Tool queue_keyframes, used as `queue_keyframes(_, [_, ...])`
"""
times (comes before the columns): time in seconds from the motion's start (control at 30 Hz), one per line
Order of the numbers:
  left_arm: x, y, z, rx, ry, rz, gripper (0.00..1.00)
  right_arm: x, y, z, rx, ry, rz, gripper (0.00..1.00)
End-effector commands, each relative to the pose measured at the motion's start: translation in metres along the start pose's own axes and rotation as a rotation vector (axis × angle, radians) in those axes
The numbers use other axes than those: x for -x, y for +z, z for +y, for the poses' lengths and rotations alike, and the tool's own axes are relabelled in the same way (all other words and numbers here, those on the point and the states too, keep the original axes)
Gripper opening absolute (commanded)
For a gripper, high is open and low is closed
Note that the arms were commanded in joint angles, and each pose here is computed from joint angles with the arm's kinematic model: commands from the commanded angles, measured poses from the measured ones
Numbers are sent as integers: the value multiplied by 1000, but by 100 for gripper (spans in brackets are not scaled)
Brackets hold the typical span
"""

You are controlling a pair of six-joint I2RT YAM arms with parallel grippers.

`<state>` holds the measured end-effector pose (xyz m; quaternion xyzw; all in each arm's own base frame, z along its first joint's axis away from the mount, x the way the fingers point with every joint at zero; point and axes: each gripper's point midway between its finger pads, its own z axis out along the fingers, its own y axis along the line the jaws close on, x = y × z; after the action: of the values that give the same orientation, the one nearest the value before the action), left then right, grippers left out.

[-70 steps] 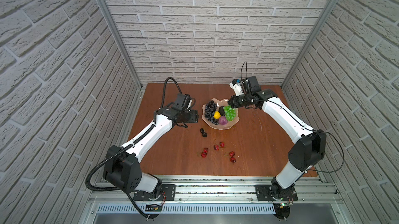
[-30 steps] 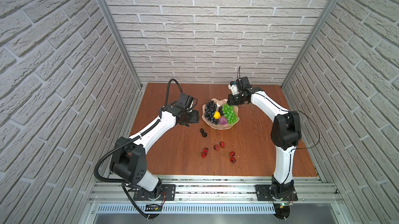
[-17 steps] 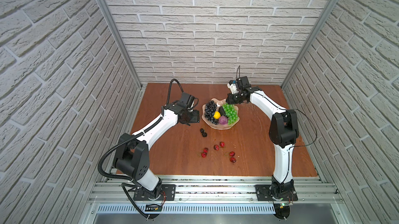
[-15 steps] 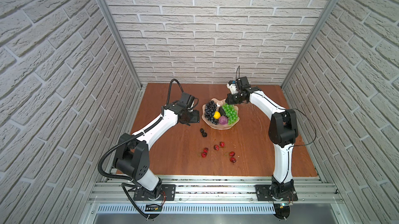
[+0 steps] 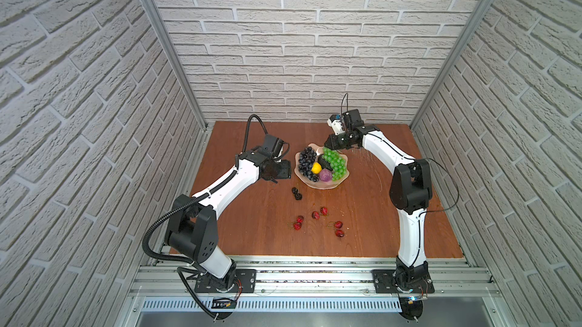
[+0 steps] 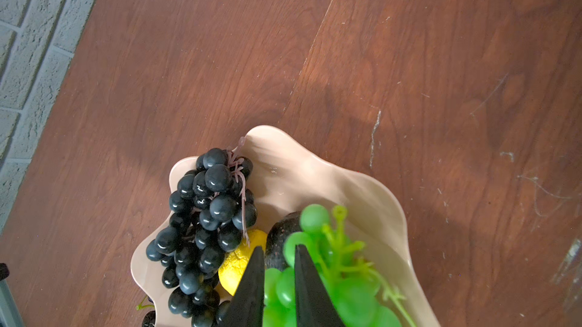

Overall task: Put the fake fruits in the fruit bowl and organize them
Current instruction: 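Lower the green grapes into the bowl beside the avocado and release, then move the left gripper down over the red cherry pairs while the right gripper withdraws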

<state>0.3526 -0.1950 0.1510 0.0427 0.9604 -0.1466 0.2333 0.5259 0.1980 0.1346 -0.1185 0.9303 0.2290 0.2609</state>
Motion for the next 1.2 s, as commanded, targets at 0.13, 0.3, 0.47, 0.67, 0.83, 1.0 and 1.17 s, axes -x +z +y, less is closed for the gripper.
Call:
queue_keyframes(0.13, [9, -9, 0, -6, -4, -31, 66, 7, 0, 14, 37, -41, -10, 26])
queue_keyframes(0.3, [5, -18, -2, -24, -14, -41, 66, 17, -27, 32, 45, -67, -50, 29])
queue_keyframes(0.47, [-9, -28, -13, -77, -4, -22, 66, 18, -64, 61, 53, -105, -99, 32])
queue_keyframes(0.67, [-60, -19, -25, -108, 35, 113, 65, -9, -108, 85, 26, -103, -195, 36])
queue_keyframes(0.83, [-105, -11, -41, -126, 86, 204, 65, -63, -119, 83, 10, -45, -181, 38])
queue_keyframes(1.0, [-151, 3, -59, -105, 165, 305, 65, -108, -124, 79, -26, -28, -127, 40])
queue_keyframes(1.17, [-180, 17, -67, -38, 200, 339, 62, -133, -122, 70, -54, -14, -109, 40])
